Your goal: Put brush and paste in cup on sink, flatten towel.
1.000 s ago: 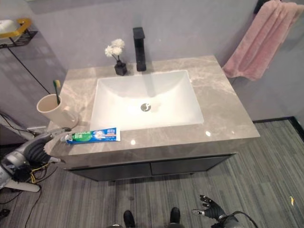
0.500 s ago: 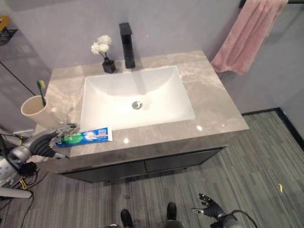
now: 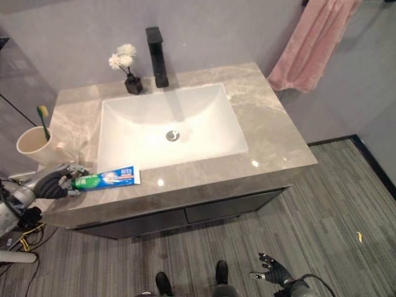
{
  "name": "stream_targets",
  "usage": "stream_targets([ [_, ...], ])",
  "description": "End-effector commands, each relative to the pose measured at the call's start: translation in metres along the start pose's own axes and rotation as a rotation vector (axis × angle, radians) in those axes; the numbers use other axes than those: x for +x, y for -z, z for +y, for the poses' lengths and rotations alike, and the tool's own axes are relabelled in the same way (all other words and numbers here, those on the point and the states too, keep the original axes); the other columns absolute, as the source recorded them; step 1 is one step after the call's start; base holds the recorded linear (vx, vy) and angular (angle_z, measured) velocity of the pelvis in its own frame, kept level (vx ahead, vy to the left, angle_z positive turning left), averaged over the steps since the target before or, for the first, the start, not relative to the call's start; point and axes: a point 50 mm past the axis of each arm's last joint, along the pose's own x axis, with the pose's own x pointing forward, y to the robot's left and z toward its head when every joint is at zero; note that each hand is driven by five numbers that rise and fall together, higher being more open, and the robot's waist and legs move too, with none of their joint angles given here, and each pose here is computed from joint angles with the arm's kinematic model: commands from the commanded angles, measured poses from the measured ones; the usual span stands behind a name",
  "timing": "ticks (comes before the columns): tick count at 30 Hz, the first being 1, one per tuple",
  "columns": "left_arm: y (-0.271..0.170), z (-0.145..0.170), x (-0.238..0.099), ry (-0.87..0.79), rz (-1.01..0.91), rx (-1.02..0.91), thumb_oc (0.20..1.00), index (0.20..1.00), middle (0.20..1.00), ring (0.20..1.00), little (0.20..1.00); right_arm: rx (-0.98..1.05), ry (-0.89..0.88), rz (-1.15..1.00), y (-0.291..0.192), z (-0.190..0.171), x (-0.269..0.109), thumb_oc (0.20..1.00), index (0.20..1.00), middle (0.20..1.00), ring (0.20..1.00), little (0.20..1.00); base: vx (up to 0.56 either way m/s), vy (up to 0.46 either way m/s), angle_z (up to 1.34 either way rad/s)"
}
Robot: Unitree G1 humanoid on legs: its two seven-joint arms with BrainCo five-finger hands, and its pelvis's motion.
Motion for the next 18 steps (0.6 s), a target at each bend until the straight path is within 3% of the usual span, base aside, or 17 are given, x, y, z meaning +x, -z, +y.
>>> stream_targets([
  [1,0.01,-0.018,-0.002,0.071,0.049,0.06,0.2,0.2,0.2,0.2,0.2,-0.057,0.02,-0.084,-0.021,-0.011,0.002,1.0,1.0,1.0,1.0,1.0,0.0,0.0,0.0],
  [13,0.003,-0.073,0.002,0.182,0.034,0.151,0.2,0.2,0.2,0.2,0.2,-0.042,0.051,-0.075,-0.015,-0.008,-0.001,1.0,1.0,1.0,1.0,1.0,0.0,0.0,0.0],
  [18,-0.007,-0.073,0.006,0.092,0.011,0.071,0.2,0.2,0.2,0.2,0.2,0.018,0.097,-0.064,-0.008,-0.01,-0.002,1.0,1.0,1.0,1.0,1.0,-0.01,-0.004,-0.01],
])
